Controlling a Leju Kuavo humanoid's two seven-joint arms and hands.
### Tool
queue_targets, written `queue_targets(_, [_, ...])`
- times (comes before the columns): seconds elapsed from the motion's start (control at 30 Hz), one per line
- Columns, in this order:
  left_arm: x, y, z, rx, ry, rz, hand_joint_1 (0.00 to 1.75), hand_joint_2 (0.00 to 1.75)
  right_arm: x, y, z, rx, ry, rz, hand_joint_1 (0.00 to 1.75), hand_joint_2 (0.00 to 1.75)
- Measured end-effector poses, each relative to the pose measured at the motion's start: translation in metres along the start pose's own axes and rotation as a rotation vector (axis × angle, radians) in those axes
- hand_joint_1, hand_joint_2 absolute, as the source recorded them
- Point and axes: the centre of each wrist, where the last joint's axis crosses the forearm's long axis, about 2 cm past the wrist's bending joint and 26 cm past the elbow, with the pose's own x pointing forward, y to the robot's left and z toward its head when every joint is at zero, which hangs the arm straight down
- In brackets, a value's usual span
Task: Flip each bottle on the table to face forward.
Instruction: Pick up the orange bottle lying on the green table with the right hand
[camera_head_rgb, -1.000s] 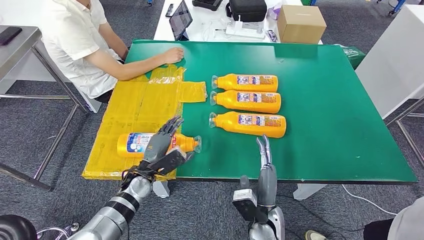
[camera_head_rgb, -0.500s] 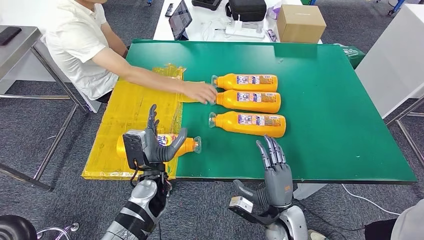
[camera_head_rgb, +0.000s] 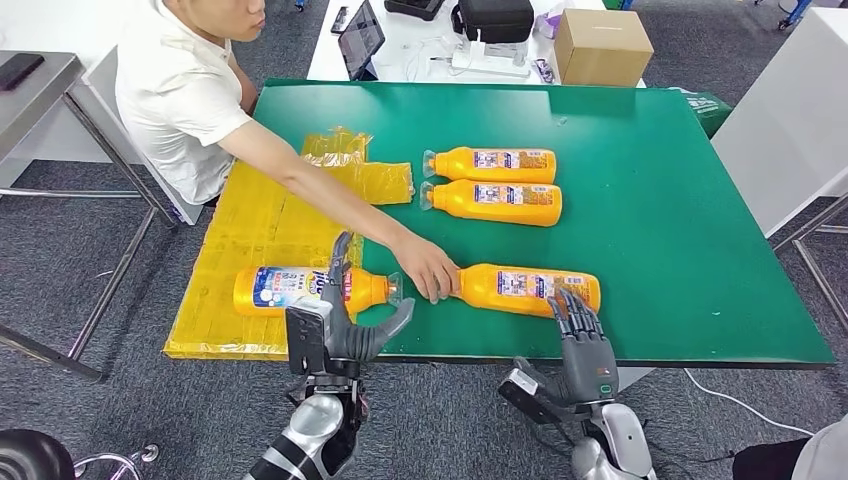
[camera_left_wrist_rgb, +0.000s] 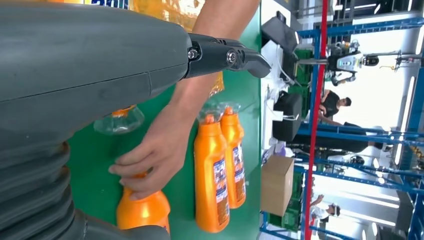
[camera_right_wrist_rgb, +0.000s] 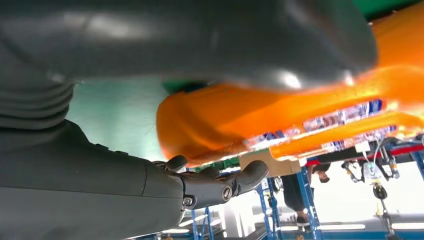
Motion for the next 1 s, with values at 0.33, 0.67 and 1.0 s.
queue_targets(0.33, [0.0,-0.004,0.003,-0.007,-0.009,-0.006,0.0,1.75,-0.009,0.001,-0.002,0.031,0.01,0.03,0.0,0.0])
queue_targets(0.67, [0.003,-0.013,0.006,0.0,-0.092,-0.036,0.0,1.75,-0.018,-0.005,-0.027,0.061,-0.054,0.124,0.0,0.0])
queue_targets(1.0, [0.006,-0.022,0.008,-0.049,-0.101,-0.031,0.0,1.75,-0.011,-0.029,-0.054,-0.015,-0.156,0.258,0.0,1.75])
